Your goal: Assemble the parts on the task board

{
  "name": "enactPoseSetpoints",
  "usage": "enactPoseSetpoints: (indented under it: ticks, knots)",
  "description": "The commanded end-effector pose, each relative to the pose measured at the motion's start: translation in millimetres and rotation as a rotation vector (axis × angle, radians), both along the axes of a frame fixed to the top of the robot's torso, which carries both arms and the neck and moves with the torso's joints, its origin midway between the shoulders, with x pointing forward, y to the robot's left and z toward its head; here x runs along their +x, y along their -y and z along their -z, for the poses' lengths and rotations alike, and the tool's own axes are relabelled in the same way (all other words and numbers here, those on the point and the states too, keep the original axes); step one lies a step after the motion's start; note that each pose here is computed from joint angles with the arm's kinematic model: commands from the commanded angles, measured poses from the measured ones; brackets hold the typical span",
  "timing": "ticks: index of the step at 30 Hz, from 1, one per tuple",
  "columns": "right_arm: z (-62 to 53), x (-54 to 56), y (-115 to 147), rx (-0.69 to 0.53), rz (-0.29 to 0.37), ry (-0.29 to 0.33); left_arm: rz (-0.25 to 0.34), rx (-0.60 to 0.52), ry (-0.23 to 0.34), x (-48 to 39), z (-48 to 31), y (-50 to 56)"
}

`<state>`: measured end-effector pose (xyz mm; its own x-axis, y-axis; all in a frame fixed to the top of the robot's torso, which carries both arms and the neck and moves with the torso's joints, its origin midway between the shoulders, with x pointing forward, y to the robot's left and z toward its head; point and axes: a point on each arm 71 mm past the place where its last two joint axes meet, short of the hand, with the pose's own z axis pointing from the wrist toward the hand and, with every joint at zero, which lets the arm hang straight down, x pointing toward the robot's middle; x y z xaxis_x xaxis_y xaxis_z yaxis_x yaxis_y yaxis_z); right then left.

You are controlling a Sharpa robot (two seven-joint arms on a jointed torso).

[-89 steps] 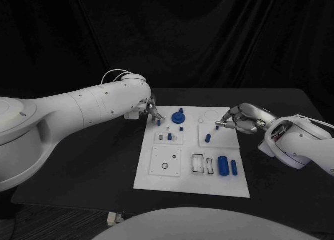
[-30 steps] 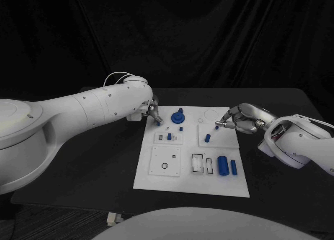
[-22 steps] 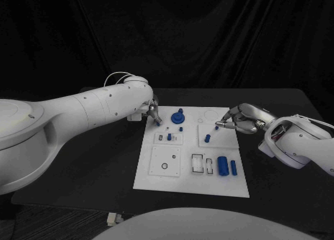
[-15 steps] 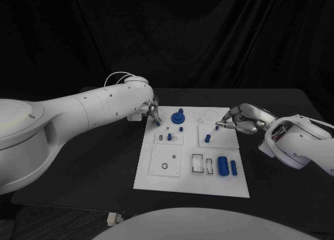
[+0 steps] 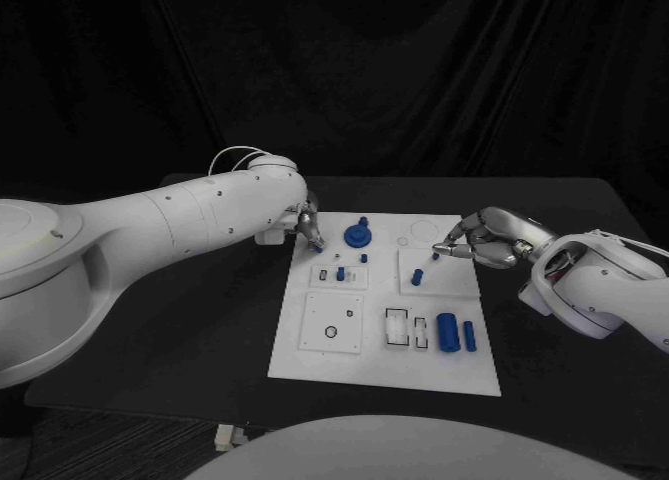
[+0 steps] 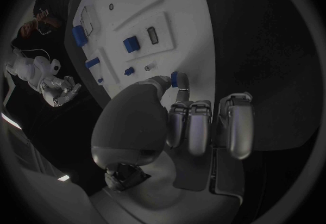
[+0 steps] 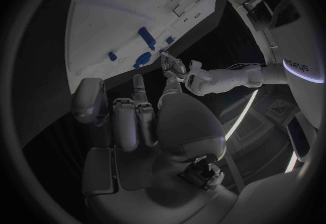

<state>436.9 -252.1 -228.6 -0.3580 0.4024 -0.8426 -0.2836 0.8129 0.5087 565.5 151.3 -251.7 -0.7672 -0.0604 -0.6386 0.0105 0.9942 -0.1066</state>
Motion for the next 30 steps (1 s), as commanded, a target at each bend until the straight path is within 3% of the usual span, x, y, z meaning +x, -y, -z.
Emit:
enactPoseSetpoints:
  ticks: [1, 6, 17, 27, 30]
  knots:
    - [1.4, -0.2, 0.5, -0.007, 0.007, -0.007, -0.003, -0.024, 0.029, -0.9, -0.7, 3.4]
    - [1.5, -0.2, 0.4, -0.007, 0.008, -0.008, -0.004, -0.036, 0.043, -2.1, -1.4, 3.6]
    - [1.7, -0.2, 3.2, -0.011, 0.016, -0.011, -0.021, -0.039, 0.062, -9.9, -4.4, -6.2]
    - [2.1, -0.3, 5.1, -0.015, 0.022, -0.015, 0.000, -0.023, 0.045, -21.5, -22.6, -9.4]
    - [2.3, -0.3, 5.1, -0.015, 0.022, -0.016, 0.007, -0.039, -0.005, -29.4, -26.5, -6.4]
